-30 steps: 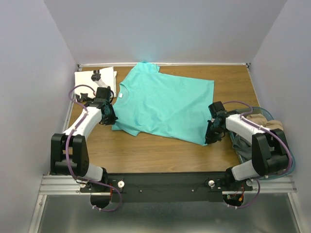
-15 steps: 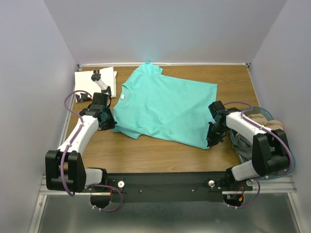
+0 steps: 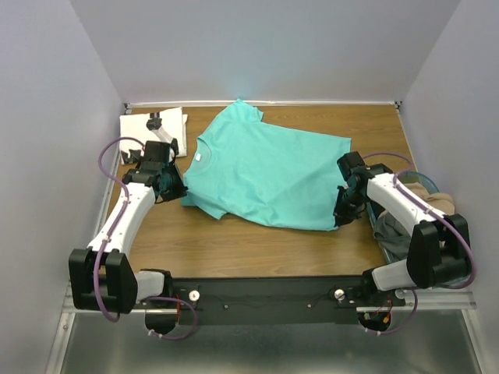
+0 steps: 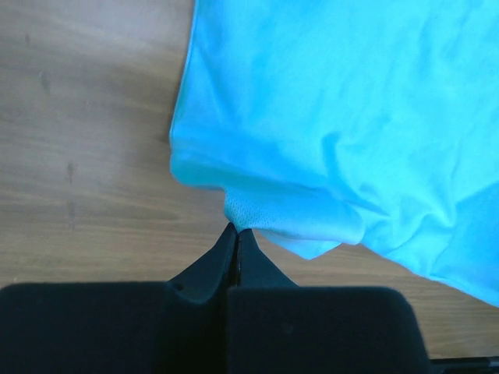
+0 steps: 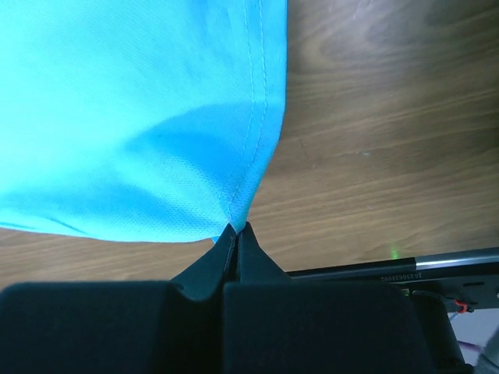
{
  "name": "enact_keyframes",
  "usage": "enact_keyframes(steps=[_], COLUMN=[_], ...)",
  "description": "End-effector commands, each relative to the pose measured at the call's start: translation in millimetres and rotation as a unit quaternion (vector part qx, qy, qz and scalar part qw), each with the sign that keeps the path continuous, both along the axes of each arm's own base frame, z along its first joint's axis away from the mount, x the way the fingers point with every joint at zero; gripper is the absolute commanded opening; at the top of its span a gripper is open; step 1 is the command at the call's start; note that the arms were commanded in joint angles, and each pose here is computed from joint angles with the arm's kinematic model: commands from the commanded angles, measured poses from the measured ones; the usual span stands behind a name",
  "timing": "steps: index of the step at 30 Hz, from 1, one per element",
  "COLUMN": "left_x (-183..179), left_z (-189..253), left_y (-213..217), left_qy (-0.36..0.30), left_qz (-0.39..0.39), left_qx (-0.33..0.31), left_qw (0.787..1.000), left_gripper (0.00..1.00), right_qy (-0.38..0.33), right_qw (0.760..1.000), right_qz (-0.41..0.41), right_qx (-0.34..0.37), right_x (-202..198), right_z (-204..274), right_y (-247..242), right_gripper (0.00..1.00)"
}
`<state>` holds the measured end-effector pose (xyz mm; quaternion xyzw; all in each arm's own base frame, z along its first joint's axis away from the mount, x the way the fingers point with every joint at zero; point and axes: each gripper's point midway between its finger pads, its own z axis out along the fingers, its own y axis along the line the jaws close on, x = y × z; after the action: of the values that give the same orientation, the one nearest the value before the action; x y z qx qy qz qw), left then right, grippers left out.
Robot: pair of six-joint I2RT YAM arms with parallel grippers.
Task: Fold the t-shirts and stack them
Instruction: Fold the tshirt
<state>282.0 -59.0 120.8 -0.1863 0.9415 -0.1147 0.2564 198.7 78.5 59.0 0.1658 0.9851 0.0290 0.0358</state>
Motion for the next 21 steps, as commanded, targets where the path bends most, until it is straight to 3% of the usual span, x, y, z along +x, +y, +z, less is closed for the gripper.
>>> enact_keyframes(steps=[1,21], left_x=[33,149], left_z=[23,44], left_y=[-13,-55], left_qy=[-0.038,-0.064], left_qz=[-0.02,-0.09], left_qx=[-0.021,0.004], left_qw=[0.999,0.994], left_gripper=[0.0,0.0], right_qy=[-0.021,-0.026], right_qw=[0.999,0.997], right_qz=[-0.011,-0.013], right_qx=[-0.034,-0.078], right_x=[16,82], right_z=[12,3], right_y=[-8,-22], right_gripper=[0.0,0.0])
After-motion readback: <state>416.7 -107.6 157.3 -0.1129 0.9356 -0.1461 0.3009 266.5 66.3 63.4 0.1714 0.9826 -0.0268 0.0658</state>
